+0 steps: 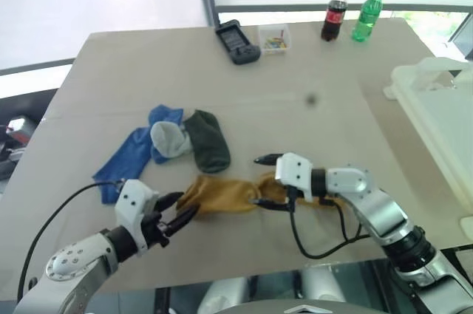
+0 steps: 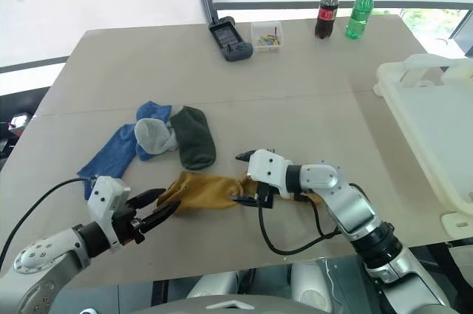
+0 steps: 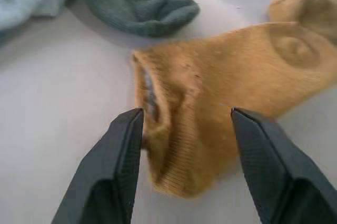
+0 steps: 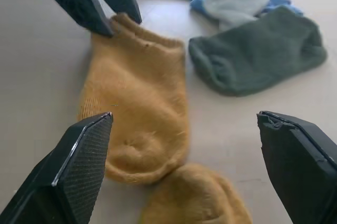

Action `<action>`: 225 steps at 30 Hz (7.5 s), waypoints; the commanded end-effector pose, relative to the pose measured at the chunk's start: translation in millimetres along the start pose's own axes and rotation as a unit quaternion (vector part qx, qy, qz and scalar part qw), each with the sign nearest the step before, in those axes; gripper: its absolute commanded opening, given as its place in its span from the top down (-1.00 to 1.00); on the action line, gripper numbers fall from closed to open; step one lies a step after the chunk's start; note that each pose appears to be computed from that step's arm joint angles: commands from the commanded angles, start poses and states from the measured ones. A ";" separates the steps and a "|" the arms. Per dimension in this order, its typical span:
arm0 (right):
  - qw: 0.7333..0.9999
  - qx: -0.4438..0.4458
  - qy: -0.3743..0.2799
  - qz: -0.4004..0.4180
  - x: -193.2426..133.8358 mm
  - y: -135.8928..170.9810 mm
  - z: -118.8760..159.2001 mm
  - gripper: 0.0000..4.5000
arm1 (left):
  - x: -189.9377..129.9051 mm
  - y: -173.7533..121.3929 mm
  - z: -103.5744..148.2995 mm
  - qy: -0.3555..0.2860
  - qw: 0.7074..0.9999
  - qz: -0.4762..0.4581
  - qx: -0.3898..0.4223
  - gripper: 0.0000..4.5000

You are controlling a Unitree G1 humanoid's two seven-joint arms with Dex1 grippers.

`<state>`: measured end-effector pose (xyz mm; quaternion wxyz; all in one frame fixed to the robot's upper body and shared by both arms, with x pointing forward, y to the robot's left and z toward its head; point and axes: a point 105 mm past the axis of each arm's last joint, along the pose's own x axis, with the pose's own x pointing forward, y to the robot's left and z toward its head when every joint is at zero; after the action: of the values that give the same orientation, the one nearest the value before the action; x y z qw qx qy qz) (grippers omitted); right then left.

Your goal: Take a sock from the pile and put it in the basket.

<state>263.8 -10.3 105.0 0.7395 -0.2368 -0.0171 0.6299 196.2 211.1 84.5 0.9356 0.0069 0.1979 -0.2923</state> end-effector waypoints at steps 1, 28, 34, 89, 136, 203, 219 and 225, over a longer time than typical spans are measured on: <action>0.998 -0.063 -0.020 -0.011 4.4 -9.7 16.6 -1.00 | -8.6 1.9 7.8 -0.019 0.998 -0.012 -0.059 -0.12; 0.989 -0.146 0.026 0.007 26.6 -1.8 -15.7 -1.00 | -2.3 -6.3 22.9 -0.022 0.958 -0.127 -0.256 0.91; 0.989 -0.144 -0.024 0.009 49.3 -9.5 8.5 -1.00 | -27.4 -19.7 75.0 -0.111 0.913 -0.206 -0.334 0.91; 0.970 -0.125 0.190 -0.083 -44.8 0.7 -53.0 -1.00 | 166.0 -42.3 135.2 -0.019 0.955 -0.195 -0.222 0.91; 0.965 0.070 0.077 -0.242 -84.0 -36.7 -0.2 -1.00 | 131.7 -74.3 110.5 -0.029 0.945 -0.310 0.101 -0.27; 0.951 0.194 0.021 -0.240 -117.9 -44.3 15.6 1.00 | 109.4 -53.2 122.3 -0.020 0.961 -0.276 -0.001 0.96; 0.929 0.254 0.109 -0.246 -102.0 37.9 -11.5 1.00 | 102.1 -35.7 68.2 0.112 0.953 -0.275 0.062 0.96; 0.928 0.241 0.148 -0.244 -97.2 46.6 -35.1 0.85 | 114.0 -34.0 42.7 0.135 0.952 -0.261 0.080 0.56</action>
<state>211.6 -108.8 84.1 0.9010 -0.1159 0.1979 0.3683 277.3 115.9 87.2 0.7854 0.0533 0.3043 -0.5364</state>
